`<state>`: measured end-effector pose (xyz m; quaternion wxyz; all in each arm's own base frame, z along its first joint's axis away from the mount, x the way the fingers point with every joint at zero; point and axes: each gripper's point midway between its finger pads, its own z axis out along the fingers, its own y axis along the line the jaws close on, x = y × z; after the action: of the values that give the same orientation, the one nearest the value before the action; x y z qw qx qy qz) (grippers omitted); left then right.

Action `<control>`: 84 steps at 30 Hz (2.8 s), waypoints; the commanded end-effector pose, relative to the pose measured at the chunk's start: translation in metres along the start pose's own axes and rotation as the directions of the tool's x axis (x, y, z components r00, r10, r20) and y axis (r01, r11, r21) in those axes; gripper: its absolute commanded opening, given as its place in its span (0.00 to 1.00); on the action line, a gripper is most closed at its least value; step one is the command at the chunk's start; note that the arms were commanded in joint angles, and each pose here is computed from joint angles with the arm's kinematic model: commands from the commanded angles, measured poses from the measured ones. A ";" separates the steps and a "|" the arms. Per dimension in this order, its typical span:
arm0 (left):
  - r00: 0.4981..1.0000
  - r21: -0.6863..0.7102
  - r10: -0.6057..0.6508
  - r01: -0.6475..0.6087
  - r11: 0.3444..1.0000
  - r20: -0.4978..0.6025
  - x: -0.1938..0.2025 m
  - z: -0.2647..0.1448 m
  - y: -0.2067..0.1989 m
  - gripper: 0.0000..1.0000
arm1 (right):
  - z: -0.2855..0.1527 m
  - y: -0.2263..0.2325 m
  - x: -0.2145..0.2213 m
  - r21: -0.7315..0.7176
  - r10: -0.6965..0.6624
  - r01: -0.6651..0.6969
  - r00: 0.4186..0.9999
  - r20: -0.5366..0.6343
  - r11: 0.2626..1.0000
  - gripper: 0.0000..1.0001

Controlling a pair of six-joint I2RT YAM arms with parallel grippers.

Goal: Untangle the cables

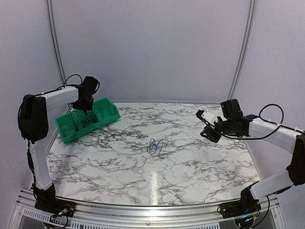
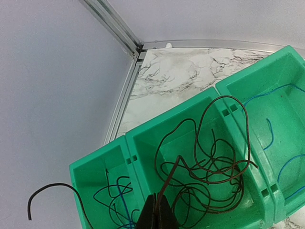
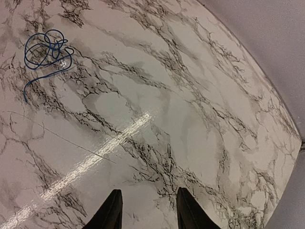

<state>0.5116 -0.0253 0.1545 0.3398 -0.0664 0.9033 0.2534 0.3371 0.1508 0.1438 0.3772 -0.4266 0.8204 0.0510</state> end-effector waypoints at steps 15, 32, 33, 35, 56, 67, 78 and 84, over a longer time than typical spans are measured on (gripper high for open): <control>0.996 0.025 0.069 -0.068 0.997 -0.053 0.007 0.002 0.015 0.00 | 0.003 0.007 -0.007 0.007 -0.043 0.043 0.999 0.005 0.999 0.40; 0.988 0.152 0.135 -0.123 0.981 -0.069 -0.006 0.045 -0.046 0.00 | 0.009 0.010 0.000 -0.005 -0.049 0.048 0.999 -0.022 0.999 0.40; 0.988 0.187 0.138 -0.123 0.975 -0.072 -0.005 0.047 -0.054 0.00 | 0.009 0.010 0.000 -0.004 -0.049 0.049 0.999 -0.023 0.999 0.40; 0.988 0.237 0.134 -0.112 0.965 -0.079 -0.003 0.051 -0.067 0.00 | 0.010 0.009 0.000 0.000 -0.049 0.049 0.998 -0.026 0.999 0.40; 0.993 0.285 0.002 0.032 0.958 -0.120 0.014 0.044 -0.069 0.28 | 0.014 0.013 0.005 -0.016 -0.058 0.057 0.997 -0.045 0.998 0.40; 0.994 0.315 -0.113 0.110 0.943 -0.011 -0.029 -0.020 -0.033 0.38 | 0.015 0.015 0.005 -0.025 -0.055 0.054 0.997 -0.045 0.998 0.40; 0.982 0.679 -0.051 -0.090 0.728 0.184 0.005 -0.179 -0.158 0.43 | 0.032 0.042 -0.002 -0.161 -0.032 0.026 0.999 -0.035 0.987 0.40; 0.991 0.837 -0.091 -0.036 0.546 0.101 0.080 -0.229 -0.232 0.43 | 0.054 0.063 -0.025 -0.327 0.035 -0.037 0.999 -0.011 0.944 0.42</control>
<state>0.4101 -0.2995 0.1629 0.3930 0.1326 0.9023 -0.1176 0.3225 0.1966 0.0950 0.2996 -0.4703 0.8206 0.1252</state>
